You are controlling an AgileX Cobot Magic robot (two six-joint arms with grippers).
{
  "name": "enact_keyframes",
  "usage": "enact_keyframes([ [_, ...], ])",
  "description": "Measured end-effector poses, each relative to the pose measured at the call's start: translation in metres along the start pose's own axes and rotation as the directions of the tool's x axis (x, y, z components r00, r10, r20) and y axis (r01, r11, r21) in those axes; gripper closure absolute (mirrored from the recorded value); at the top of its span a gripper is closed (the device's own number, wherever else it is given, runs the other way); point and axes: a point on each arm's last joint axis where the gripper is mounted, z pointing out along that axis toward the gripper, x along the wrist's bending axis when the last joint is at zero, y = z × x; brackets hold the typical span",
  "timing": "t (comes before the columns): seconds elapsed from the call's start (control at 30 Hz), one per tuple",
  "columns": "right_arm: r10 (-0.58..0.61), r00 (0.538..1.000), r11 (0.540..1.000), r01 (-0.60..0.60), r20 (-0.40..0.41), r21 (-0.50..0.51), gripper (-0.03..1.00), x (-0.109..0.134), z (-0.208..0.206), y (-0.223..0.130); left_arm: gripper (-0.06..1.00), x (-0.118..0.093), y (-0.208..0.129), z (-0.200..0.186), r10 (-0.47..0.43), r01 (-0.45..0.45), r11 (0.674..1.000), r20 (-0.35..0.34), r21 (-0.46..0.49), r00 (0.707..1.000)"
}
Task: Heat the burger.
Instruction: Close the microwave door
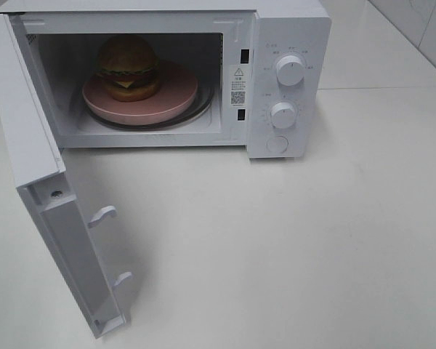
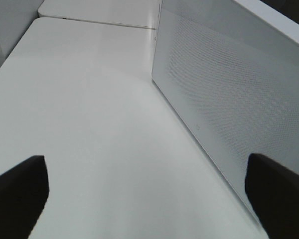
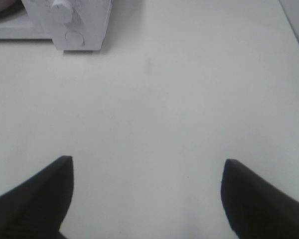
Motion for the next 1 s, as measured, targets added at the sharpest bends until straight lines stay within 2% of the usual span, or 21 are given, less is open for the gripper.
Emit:
enact_keyframes([
  [0.03,0.0,1.0,1.0,0.0,0.0,0.0,0.21,0.0,0.0,0.0,-0.05,0.0,0.0,0.0,0.0,0.0,1.0,0.0,0.0,1.0],
  [0.1,0.004,1.0,0.996,-0.005,-0.005,-0.087,0.21,-0.001,-0.005,-0.007,-0.05,0.0,0.0,0.0,0.0,0.0,1.0,0.0,0.0,1.0],
  [0.27,0.018,1.0,0.992,-0.017,0.009,-0.123,0.21,-0.001,-0.005,-0.01,-0.05,0.0,0.0,0.0,0.0,0.0,1.0,0.0,0.0,1.0],
  [1.0,0.026,0.999,0.991,-0.023,0.02,-0.134,0.21,-0.001,-0.005,-0.009,-0.05,0.0,0.0,0.0,0.0,0.0,1.0,0.0,0.0,1.0],
])
